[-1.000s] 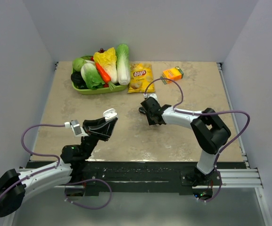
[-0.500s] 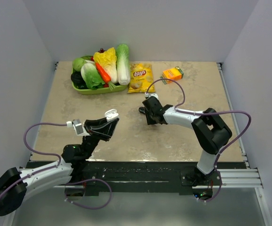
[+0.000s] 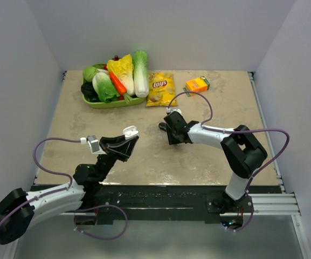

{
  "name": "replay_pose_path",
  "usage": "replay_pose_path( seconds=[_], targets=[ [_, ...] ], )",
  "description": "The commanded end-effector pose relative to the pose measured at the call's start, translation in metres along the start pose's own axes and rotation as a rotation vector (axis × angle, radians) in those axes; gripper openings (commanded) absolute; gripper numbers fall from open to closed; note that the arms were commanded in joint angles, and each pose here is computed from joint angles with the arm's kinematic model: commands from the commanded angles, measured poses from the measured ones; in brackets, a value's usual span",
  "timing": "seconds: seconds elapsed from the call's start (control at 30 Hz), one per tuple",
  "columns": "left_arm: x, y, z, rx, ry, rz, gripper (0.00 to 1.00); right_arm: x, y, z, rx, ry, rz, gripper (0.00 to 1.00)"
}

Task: Insert the wireless bluetooth earbuds into the charging case
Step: Pick up the earbud from the center of the board.

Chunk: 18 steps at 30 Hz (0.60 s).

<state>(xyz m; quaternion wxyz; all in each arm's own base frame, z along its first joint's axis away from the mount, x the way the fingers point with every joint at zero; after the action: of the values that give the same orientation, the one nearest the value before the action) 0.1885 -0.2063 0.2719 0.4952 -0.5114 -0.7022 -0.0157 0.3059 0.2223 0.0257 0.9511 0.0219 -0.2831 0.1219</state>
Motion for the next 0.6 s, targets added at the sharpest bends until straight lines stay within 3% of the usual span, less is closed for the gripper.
replay_pose_path(
  seconds=[0.0,0.37,0.57],
  targets=[
    [-0.0355,0.0274,0.0657,0.02,0.075,0.014,0.0,-0.034,-0.0095,0.0024,-0.02,0.12,0.043,0.39],
    [-0.0342,0.0275,0.0663,0.02,0.068,0.012,0.0,-0.0365,-0.0086,0.0024,-0.016,0.126,0.04,0.27],
    [-0.0337,0.0278,0.0666,0.02,0.066,0.01,0.0,-0.0377,-0.0045,0.0068,0.014,0.118,0.006,0.01]
  ],
)
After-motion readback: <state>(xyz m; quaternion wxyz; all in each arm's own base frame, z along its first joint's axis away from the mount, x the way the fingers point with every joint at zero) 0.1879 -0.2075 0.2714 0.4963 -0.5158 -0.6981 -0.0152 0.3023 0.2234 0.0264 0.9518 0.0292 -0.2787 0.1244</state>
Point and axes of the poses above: each gripper's point midway between its finger pads, its own z axis back along the fingers, its own y axis along the line the jaws close on, x = y × z, the point moved 1 cm from there along z, back along the fingers, and after that the axes turned 2 degrees about z, right-handed, at the moved point
